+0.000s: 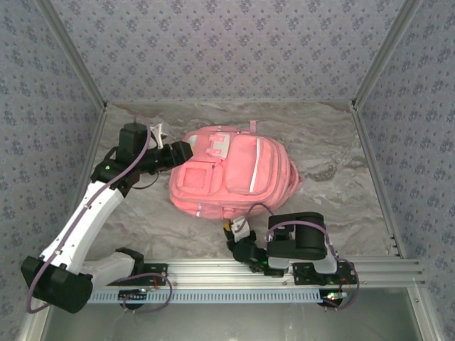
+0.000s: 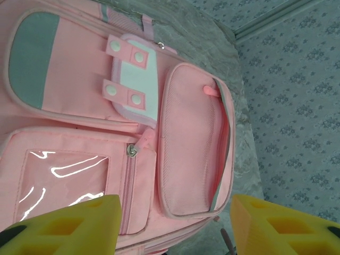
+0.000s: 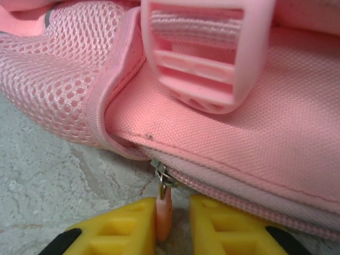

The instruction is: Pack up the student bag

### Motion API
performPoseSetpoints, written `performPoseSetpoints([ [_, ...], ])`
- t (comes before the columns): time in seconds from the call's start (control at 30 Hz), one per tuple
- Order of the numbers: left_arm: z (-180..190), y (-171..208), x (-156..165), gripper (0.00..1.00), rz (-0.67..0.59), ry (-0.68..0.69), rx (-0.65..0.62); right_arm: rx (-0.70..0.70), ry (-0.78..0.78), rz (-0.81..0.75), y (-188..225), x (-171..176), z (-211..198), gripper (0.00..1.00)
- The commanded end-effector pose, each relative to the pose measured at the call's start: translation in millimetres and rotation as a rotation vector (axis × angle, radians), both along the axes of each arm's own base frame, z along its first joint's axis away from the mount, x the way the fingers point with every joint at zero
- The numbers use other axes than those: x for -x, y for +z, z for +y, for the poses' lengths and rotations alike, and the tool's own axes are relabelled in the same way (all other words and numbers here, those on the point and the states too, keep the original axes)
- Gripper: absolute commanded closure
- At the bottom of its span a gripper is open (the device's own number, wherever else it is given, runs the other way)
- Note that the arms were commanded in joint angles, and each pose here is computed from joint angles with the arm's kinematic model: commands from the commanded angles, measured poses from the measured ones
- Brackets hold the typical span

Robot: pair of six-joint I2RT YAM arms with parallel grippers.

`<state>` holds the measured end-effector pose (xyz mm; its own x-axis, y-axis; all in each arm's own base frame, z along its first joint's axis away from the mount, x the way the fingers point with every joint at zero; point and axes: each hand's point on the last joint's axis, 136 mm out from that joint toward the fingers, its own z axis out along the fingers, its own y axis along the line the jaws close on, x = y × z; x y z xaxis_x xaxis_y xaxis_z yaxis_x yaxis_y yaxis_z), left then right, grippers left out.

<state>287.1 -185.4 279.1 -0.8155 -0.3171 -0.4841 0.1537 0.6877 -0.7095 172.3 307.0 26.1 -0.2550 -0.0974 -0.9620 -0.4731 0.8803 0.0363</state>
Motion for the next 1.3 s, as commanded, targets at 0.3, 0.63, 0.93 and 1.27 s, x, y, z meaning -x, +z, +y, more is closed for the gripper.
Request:
performPoseSetpoints([
  [0.3, 3.0, 9.3, 6.7, 0.44, -0.039, -0.005, 0.021, 0.071, 0.015, -0.067, -4.4, -1.6, 6.0, 0.54],
  [0.63, 2.6, -1.3, 5.6, 0.44, -0.016, -0.004, 0.016, 0.078, -0.022, -0.065, -8.4, -7.2, -2.4, 0.79],
  [0.93, 6.9, -15.3, 15.5, 0.44, 0.023, 0.004, 0.005, 0.146, 0.039, -0.106, -2.8, -2.2, 2.7, 1.00],
  [1.27, 20.4, -45.0, 52.6, 0.41, 0.154, 0.068, 0.049, 0.191, 0.128, -0.128, 7.2, 4.7, -0.7, 1.00],
])
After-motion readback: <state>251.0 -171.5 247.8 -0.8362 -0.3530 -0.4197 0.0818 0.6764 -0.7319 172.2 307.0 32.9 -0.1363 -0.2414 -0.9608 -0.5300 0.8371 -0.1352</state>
